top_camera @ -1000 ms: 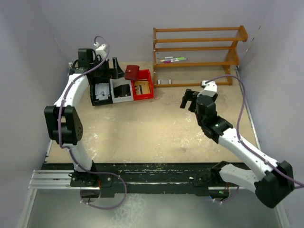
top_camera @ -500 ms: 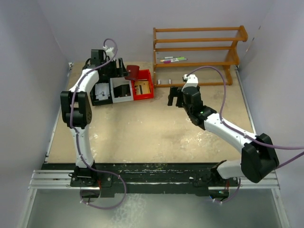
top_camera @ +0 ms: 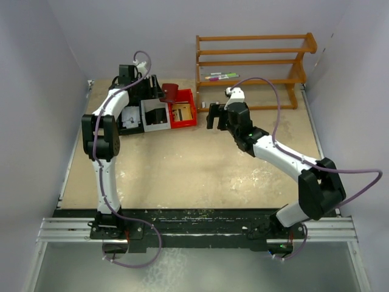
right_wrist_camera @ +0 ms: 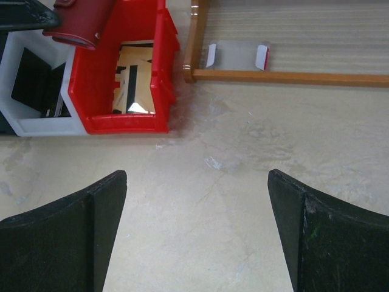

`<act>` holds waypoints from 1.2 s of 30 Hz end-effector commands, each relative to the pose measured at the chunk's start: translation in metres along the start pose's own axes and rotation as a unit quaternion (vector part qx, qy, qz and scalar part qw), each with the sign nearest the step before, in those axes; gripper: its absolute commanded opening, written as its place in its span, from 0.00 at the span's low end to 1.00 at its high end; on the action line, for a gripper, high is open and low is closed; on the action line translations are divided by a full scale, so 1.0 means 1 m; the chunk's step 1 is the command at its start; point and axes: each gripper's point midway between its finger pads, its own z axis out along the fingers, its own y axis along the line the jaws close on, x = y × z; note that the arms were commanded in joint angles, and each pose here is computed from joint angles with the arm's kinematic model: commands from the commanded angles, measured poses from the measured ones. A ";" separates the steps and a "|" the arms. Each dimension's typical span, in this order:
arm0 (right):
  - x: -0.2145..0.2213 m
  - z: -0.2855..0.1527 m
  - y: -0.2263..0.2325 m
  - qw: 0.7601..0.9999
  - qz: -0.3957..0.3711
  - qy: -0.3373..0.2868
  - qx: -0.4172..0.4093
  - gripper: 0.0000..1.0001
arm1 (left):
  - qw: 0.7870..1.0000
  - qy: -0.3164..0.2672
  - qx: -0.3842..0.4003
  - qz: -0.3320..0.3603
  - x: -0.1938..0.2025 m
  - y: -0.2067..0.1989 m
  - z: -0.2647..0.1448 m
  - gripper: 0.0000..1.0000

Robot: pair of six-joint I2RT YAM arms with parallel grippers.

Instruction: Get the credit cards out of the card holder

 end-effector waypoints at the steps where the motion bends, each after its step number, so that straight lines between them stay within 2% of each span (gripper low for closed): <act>1: -0.030 0.011 0.014 0.999 0.005 -0.032 -0.029 1.00 | 0.999 -0.044 0.025 0.016 -0.032 -0.013 0.001 0.65; 4: -0.033 0.028 0.014 0.999 0.006 -0.026 -0.029 1.00 | 0.999 -0.042 0.034 0.005 -0.029 -0.013 0.006 0.64; 6: -0.041 0.041 0.013 0.999 0.004 -0.031 -0.027 1.00 | 0.998 -0.041 0.039 -0.001 -0.028 -0.013 0.009 0.60; 15: -0.037 0.116 0.030 0.999 -0.011 -0.014 -0.041 1.00 | 0.998 -0.032 0.055 -0.013 -0.020 -0.015 0.013 0.29; 23: -0.031 0.163 0.032 0.999 -0.018 -0.023 -0.019 0.93 | 0.996 -0.022 0.081 -0.023 -0.015 -0.032 0.000 0.00; 33: -0.001 0.188 0.061 0.999 -0.033 -0.006 -0.032 0.80 | 0.993 -0.037 0.108 -0.009 -0.013 -0.068 -0.050 0.00; 36: 0.009 0.192 0.069 0.999 -0.043 0.006 -0.027 0.72 | 0.993 -0.040 0.108 0.000 -0.013 -0.077 -0.066 0.00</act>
